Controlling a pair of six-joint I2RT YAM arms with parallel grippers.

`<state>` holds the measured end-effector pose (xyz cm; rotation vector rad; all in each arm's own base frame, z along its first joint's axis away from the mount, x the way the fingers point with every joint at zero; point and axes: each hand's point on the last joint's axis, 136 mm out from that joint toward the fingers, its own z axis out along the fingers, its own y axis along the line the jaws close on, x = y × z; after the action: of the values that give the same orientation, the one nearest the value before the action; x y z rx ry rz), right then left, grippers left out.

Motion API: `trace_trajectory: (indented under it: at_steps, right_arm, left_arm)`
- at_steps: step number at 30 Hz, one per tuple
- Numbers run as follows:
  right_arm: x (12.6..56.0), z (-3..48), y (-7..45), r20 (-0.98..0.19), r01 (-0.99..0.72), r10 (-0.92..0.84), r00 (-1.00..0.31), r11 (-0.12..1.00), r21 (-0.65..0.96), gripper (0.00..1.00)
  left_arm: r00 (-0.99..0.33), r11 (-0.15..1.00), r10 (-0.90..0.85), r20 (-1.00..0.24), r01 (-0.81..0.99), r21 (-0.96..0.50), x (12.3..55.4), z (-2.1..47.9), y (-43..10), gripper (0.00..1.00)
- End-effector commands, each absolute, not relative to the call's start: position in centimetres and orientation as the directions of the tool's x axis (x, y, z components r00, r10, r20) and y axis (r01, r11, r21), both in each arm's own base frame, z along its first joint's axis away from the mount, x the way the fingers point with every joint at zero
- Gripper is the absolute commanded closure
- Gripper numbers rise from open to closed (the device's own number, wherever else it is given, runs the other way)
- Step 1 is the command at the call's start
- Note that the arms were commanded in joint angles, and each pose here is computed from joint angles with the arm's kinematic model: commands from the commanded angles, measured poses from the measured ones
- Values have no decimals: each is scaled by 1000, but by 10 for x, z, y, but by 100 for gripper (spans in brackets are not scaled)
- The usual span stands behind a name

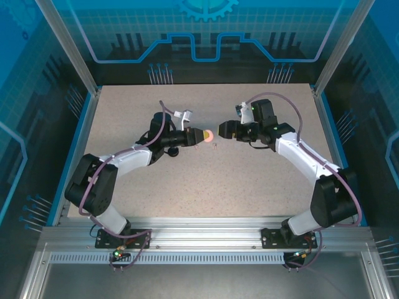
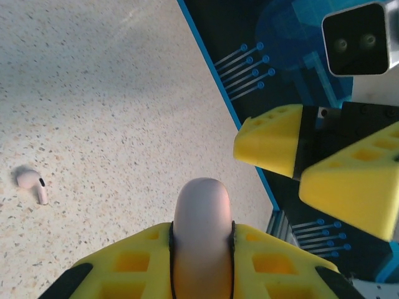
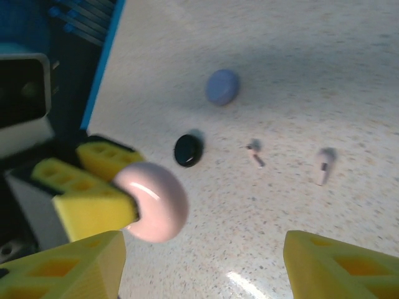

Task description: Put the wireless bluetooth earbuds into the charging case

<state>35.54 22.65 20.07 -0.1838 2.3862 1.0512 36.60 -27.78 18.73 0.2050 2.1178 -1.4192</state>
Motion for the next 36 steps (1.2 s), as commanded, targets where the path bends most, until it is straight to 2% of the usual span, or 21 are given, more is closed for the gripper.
trace_trajectory:
  at_steps: [1, 13, 25, 31, 36]
  right_arm:
    - [346, 216, 242, -600, -500, -19, -800, 574, 649, 33]
    - [361, 191, 248, -547, -458, -31, -837, 586, 668, 39]
    - [376, 164, 228, -481, -347, 41, -876, 639, 687, 47]
    - [375, 168, 224, -478, -337, 51, -877, 644, 687, 48]
    - [363, 196, 227, -515, -391, 42, -856, 599, 698, 49]
  left_arm:
    - [-809, 359, -105, -579, 512, -780, 352, 216, -283, 100]
    - [-804, 343, -104, -586, 524, -780, 355, 227, -286, 100]
    - [-792, 323, -96, -603, 549, -771, 347, 236, -285, 100]
    - [-789, 328, -98, -607, 550, -768, 347, 235, -285, 100]
    - [-790, 334, -100, -604, 546, -769, 350, 232, -284, 100]
